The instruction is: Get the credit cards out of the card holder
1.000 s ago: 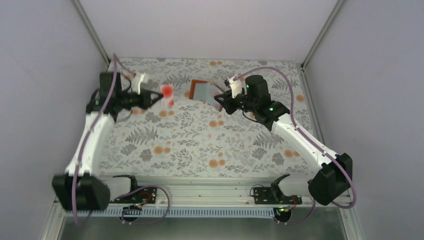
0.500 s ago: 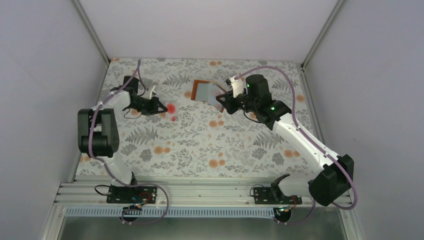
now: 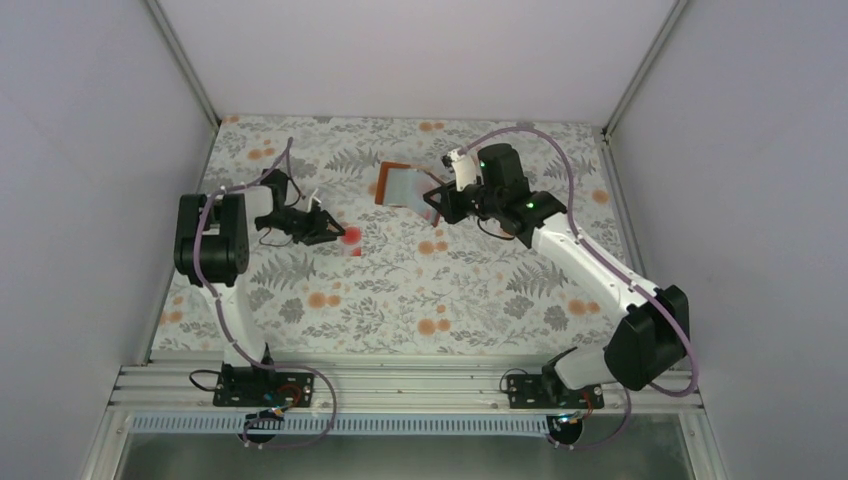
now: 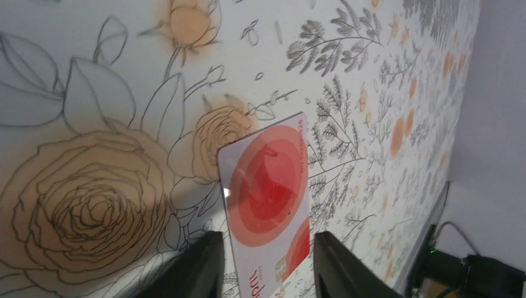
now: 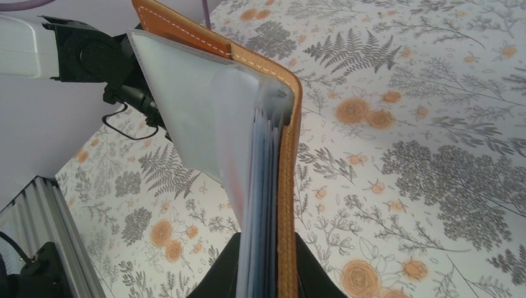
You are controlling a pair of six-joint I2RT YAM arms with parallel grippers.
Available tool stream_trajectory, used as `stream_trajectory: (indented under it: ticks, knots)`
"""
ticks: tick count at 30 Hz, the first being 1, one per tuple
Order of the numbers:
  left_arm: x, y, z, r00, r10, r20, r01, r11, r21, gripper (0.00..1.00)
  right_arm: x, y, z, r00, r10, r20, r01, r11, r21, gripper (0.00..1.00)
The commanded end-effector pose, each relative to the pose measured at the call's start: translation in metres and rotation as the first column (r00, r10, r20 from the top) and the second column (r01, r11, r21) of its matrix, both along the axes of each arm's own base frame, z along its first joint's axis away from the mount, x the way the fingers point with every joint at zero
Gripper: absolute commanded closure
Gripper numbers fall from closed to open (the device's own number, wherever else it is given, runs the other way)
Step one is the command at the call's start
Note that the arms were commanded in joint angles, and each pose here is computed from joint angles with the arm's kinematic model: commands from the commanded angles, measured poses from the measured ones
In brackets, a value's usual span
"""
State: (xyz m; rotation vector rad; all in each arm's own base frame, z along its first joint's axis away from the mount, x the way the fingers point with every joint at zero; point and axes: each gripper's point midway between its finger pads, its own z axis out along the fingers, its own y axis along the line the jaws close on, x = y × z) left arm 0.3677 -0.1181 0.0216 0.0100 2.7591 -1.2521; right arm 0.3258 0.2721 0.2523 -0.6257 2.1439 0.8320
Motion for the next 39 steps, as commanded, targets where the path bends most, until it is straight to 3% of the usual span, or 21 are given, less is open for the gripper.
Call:
stream_trajectory:
  ticks: [1, 4, 9, 11, 12, 13, 15, 17, 22, 26, 29, 31, 35, 39]
  knots:
    - [0.009, 0.019, -0.005, 0.999, 0.027, 0.036, -0.032, 0.989, 0.143, 0.51, 0.003, 0.013, 0.027, 0.998, 0.054, 0.032, -0.056, 0.996, 0.064, 0.96]
    - [0.014, 0.029, 0.013, 0.993, 0.031, 0.113, -0.054, 0.977, 0.207, 0.37, -0.002, 0.017, 0.029, 0.995, 0.091, 0.034, -0.094, 0.993, 0.071, 0.96]
    - [0.038, 0.023, 0.089, 0.929, -0.043, 0.368, -0.029, 0.982, 0.187, 0.33, -0.011, 0.023, 0.03, 0.987, 0.157, 0.021, -0.158, 0.985, 0.064, 0.96]
    - [0.04, 0.011, 0.143, 0.845, -0.107, 0.524, 0.031, 0.988, 0.153, 0.29, -0.019, 0.026, 0.034, 0.98, 0.197, 0.022, -0.198, 0.977, 0.075, 0.96]
    - [0.035, 0.002, 0.165, 0.784, -0.162, 0.599, 0.097, 0.985, 0.14, 0.19, -0.022, 0.026, 0.036, 0.977, 0.21, 0.026, -0.211, 0.974, 0.082, 0.96]
    - [0.027, -0.007, 0.186, 0.726, -0.203, 0.657, 0.159, 0.979, 0.127, 0.03, -0.024, 0.027, 0.039, 0.975, 0.218, 0.03, -0.22, 0.971, 0.089, 0.96]
    - [0.004, -0.023, 0.22, 0.619, -0.27, 0.738, 0.285, 0.952, 0.109, 0.0, -0.028, 0.026, 0.045, 0.974, 0.221, 0.039, -0.224, 0.97, 0.097, 0.96]
    - [-0.012, -0.03, 0.238, 0.567, -0.302, 0.766, 0.351, 0.93, 0.107, 0.0, -0.029, 0.024, 0.047, 0.977, 0.21, 0.037, -0.213, 0.972, 0.101, 0.96]
    - [-0.047, -0.032, 0.256, 0.513, -0.411, 0.754, 0.464, 0.871, 0.159, 0.0, -0.028, 0.022, 0.047, 0.985, 0.174, -0.004, -0.173, 0.979, 0.103, 0.96]
    - [-0.079, -0.059, 0.285, 0.379, -0.427, 0.821, 0.516, 0.834, 0.195, 0.0, -0.035, 0.024, 0.05, 0.984, 0.176, -0.001, -0.175, 0.979, 0.108, 0.96]
    - [-0.083, -0.079, 0.29, 0.317, -0.438, 0.841, 0.462, 0.846, 0.266, 0.0, -0.047, 0.031, 0.055, 0.976, 0.216, 0.01, -0.215, 0.967, 0.139, 0.96]
    - [-0.08, -0.084, 0.292, 0.311, -0.436, 0.845, 0.432, 0.856, 0.283, 0.0, -0.056, 0.038, 0.058, 0.967, 0.255, 0.018, -0.255, 0.955, 0.151, 0.96]
    - [-0.06, -0.08, 0.293, 0.353, -0.431, 0.83, 0.356, 0.883, 0.306, 0.0, -0.074, 0.047, 0.061, 0.944, 0.328, 0.037, -0.329, 0.932, 0.154, 0.96]
    - [-0.066, -0.093, 0.298, 0.328, -0.434, 0.839, 0.385, 0.873, 0.301, 0.0, -0.083, 0.051, 0.065, 0.93, 0.363, 0.054, -0.367, 0.916, 0.161, 0.96]
